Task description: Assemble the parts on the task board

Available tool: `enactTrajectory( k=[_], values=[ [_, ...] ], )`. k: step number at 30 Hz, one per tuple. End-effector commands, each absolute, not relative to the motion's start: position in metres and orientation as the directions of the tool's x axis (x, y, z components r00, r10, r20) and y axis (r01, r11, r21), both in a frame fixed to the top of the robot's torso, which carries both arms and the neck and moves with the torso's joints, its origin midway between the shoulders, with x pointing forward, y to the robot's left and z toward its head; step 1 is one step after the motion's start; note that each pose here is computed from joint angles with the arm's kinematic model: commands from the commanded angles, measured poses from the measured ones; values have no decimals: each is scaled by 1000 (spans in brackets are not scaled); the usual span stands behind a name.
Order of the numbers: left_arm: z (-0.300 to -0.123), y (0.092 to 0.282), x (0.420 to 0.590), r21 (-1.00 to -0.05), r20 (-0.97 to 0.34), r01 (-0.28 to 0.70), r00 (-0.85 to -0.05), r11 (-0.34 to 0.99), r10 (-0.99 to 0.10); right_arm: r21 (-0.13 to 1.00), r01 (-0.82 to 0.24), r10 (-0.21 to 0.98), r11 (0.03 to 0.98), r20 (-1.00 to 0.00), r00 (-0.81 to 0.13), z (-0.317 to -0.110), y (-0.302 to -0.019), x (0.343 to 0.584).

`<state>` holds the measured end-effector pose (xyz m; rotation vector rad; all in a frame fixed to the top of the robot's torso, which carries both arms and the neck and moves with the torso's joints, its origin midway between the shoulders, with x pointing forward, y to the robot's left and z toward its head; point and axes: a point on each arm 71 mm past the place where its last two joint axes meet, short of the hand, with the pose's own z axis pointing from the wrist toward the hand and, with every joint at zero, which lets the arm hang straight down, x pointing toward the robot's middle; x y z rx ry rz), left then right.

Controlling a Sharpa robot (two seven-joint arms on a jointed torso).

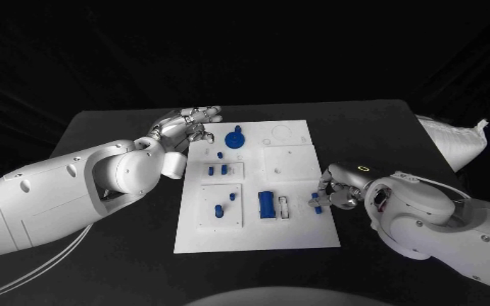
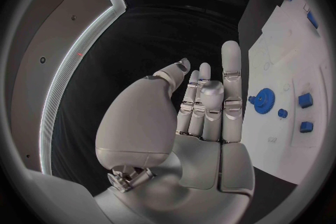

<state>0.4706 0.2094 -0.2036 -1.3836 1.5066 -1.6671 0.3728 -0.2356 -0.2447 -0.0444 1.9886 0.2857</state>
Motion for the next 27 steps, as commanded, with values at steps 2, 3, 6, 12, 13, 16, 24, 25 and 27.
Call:
enactTrajectory(
  k=[2,3,6,12,13,16,24,25,27],
  values=[
    [-202,208,470,-927,355,-257,-377,-272,-855,136,-189,42,972,-901,-431,-248,-233,372],
    [-202,208,470,-927,355,-257,-377,-272,-855,132,-192,37,973,-902,-431,-248,-233,373],
    [-203,208,470,-927,355,-257,-377,-272,-855,117,-200,19,973,-901,-433,-249,-232,373],
    [-203,208,470,-927,355,-257,-377,-272,-855,74,-235,-39,969,-896,-443,-253,-226,373],
    [-203,208,470,-927,355,-257,-377,-272,-855,64,-243,-52,968,-896,-441,-253,-225,373],
    [-203,208,470,-927,355,-257,-377,-271,-856,27,-269,-96,963,-896,-433,-255,-222,372],
    [-202,209,470,-928,354,-257,-375,-271,-857,-48,-319,-184,947,-892,-413,-260,-215,371],
    [-202,209,470,-928,354,-256,-375,-271,-857,-48,-319,-185,946,-893,-411,-260,-215,371],
    [-202,209,470,-928,353,-256,-375,-270,-857,-43,-317,-177,948,-894,-411,-260,-215,371]
  ],
)
